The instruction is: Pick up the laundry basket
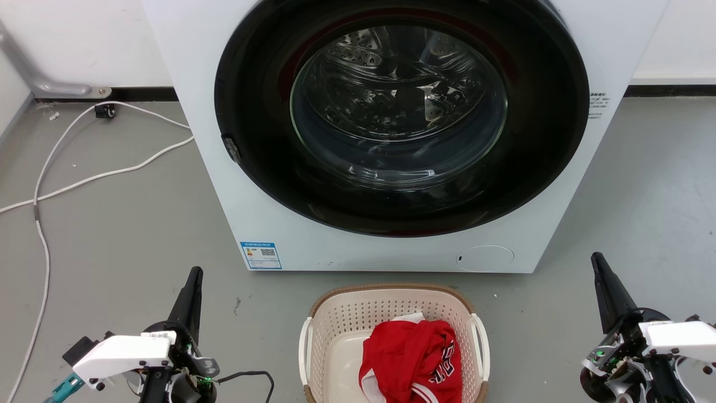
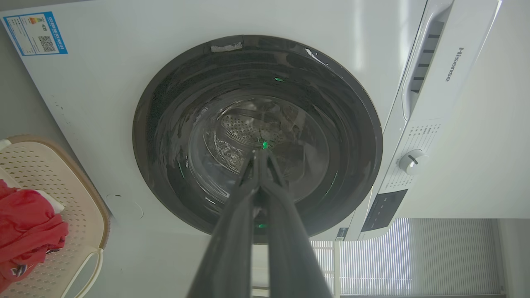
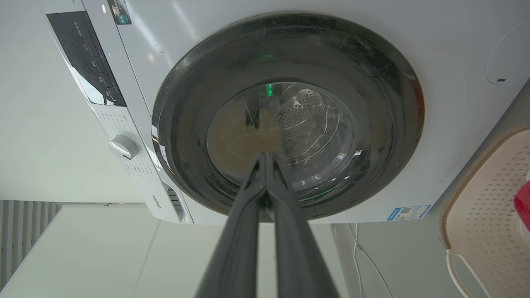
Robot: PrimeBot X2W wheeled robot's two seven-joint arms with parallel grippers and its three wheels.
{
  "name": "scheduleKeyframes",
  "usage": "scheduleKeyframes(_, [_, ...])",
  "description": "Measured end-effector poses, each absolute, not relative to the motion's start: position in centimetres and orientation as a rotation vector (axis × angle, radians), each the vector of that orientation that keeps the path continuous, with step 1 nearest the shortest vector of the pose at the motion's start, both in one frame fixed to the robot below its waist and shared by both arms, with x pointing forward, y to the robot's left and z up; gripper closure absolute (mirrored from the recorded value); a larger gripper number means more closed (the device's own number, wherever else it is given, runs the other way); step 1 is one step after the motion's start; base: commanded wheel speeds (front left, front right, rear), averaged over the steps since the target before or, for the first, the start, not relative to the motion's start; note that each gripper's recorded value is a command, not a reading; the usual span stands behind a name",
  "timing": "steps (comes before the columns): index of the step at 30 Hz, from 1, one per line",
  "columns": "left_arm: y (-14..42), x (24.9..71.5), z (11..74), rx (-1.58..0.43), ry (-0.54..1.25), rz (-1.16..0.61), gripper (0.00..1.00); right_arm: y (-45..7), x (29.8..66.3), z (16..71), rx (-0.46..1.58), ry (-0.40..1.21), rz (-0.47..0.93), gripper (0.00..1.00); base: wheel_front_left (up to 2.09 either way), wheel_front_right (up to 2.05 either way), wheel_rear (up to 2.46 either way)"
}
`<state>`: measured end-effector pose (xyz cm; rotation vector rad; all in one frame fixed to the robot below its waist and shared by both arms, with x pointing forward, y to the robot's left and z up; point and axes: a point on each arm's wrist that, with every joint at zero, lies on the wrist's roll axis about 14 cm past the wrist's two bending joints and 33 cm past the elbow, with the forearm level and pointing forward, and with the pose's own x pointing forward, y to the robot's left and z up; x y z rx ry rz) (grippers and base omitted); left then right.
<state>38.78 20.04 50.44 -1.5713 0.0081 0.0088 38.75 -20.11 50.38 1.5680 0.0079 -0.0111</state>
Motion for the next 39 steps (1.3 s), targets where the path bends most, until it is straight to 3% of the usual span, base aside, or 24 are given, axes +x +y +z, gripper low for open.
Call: scheduleKeyframes(39, [20.07, 38.76, 50.42, -1.571, 0.008, 0.01, 1.0, -20.11, 38.74, 50.38, 1.569, 0.008, -0.011, 1.0, 0.0, 0.0, 0.0])
